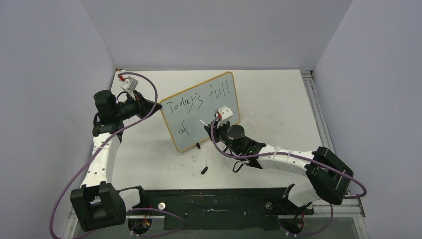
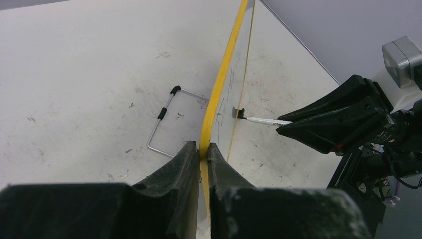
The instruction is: Write a sentence on the whiteboard
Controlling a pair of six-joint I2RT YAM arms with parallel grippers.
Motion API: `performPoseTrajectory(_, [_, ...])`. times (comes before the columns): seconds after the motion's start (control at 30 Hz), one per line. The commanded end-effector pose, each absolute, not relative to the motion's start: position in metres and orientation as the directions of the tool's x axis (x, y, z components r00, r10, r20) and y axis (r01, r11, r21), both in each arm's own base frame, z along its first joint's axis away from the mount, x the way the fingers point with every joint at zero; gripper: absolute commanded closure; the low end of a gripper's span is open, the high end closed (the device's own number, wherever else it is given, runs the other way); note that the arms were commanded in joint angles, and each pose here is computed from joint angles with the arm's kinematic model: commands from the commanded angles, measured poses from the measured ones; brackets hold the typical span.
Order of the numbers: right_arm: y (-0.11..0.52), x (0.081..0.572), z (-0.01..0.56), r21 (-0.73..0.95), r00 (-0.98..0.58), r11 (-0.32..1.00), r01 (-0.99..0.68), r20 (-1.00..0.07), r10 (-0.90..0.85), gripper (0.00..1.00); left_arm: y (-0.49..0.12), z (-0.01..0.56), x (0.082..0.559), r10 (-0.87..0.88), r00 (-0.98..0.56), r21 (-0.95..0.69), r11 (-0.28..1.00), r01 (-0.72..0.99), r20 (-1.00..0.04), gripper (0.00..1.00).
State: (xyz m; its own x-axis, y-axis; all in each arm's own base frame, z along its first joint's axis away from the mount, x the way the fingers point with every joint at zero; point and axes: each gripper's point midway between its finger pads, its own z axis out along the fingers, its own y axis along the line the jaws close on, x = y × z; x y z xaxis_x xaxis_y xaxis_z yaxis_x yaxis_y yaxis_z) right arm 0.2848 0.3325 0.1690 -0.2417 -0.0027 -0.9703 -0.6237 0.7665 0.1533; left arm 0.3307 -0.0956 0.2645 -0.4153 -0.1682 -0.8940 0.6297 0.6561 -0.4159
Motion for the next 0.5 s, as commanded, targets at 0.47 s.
performPoseTrajectory(0.47, [0.348,0.310,0.199,0.173,-0.163,0.752,-0.636,-0.983,0.088,0.95,-0.097,0.278,0.330,-0.161,-0.370,-0.382,0.643,0.664,-0.915,1.00])
